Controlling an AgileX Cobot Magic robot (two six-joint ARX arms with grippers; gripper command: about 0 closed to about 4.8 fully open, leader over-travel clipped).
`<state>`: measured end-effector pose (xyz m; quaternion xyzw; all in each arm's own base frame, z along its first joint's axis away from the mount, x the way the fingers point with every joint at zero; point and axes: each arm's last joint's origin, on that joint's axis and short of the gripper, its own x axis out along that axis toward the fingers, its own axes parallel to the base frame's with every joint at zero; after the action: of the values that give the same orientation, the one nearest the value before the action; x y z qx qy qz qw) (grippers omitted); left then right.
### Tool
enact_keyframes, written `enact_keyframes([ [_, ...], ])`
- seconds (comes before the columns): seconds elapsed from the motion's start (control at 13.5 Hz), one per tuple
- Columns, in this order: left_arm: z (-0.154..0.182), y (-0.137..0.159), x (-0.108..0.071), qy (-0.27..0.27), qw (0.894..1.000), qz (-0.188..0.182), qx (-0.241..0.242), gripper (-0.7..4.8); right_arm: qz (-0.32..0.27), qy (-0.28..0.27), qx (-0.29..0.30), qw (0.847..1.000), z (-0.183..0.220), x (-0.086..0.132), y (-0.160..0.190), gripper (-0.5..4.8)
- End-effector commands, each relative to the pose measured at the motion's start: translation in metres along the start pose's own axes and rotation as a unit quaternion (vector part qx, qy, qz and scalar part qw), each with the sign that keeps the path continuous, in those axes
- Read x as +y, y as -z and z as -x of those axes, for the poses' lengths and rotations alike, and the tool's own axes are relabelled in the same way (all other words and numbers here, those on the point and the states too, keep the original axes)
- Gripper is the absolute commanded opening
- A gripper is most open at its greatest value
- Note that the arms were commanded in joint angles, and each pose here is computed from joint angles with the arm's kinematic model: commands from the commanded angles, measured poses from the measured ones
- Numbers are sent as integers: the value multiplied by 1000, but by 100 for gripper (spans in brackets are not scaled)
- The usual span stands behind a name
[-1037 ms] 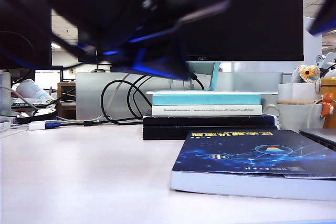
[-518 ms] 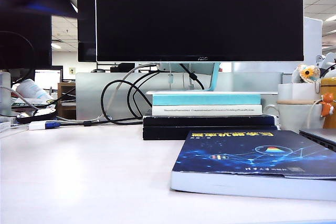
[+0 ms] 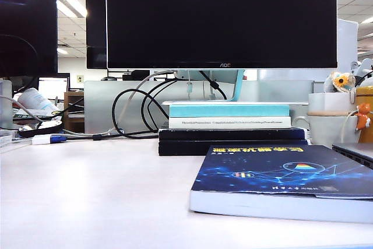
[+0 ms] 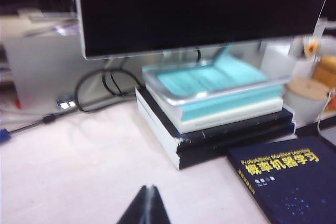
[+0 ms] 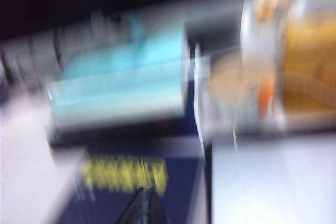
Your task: Close the book.
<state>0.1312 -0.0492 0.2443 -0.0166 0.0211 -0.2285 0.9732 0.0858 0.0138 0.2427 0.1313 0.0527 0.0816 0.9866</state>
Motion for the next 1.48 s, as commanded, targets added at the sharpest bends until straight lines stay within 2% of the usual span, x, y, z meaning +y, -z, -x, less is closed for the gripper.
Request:
enact_keyframes([
  [0.07, 18, 21, -1, -10, 998, 15, -55, -6, -4, -17, -118, 993, 13, -1, 0, -2],
  [0.15, 19, 24, 0, -11, 998, 22, -63, -6, -4, -19, -124, 992, 13, -2, 3, -2],
  [0.3, 23, 49, 4, -25, 994, 45, -98, -6, -1, -50, -109, 993, 2, -5, 23, -2],
  [0.44, 23, 65, 9, -30, 996, 49, -74, -6, -1, -47, -100, 994, -3, -8, 34, -2],
  [0.52, 24, 66, 16, -41, 996, 47, -68, -6, -1, -26, -94, 995, -7, -11, 42, -2],
  [0.59, 28, 63, 26, -58, 994, 49, -83, -6, 10, -22, -90, 996, -9, -13, 48, -2],
  [0.67, 31, 64, 33, -64, 994, 48, -77, -6, 10, -19, -87, 996, -10, -14, 51, -2],
  [0.74, 37, 69, 47, -121, 986, 96, -56, -6, 7, 16, -81, 997, -11, -17, 55, -2],
  [0.89, 38, 74, 50, -175, 979, 98, -36, -6, 5, 56, -76, 996, -12, -20, 57, -2],
  [0.96, 38, 80, 51, -207, 972, 109, -14, -6, 5, 66, -66, 996, -12, -21, 59, -2],
  [1.11, 35, 84, 47, -204, 972, 121, 6, -6, 6, 66, -59, 996, -12, -22, 61, -2],
  [1.26, 36, 100, 44, -216, 961, 156, 77, -6, 2, 68, -53, 996, -12, -22, 62, -2],
  [1.48, 35, 103, 39, -206, 961, 161, 91, -6, 5, 78, -17, 997, -17, -27, 81, -2],
])
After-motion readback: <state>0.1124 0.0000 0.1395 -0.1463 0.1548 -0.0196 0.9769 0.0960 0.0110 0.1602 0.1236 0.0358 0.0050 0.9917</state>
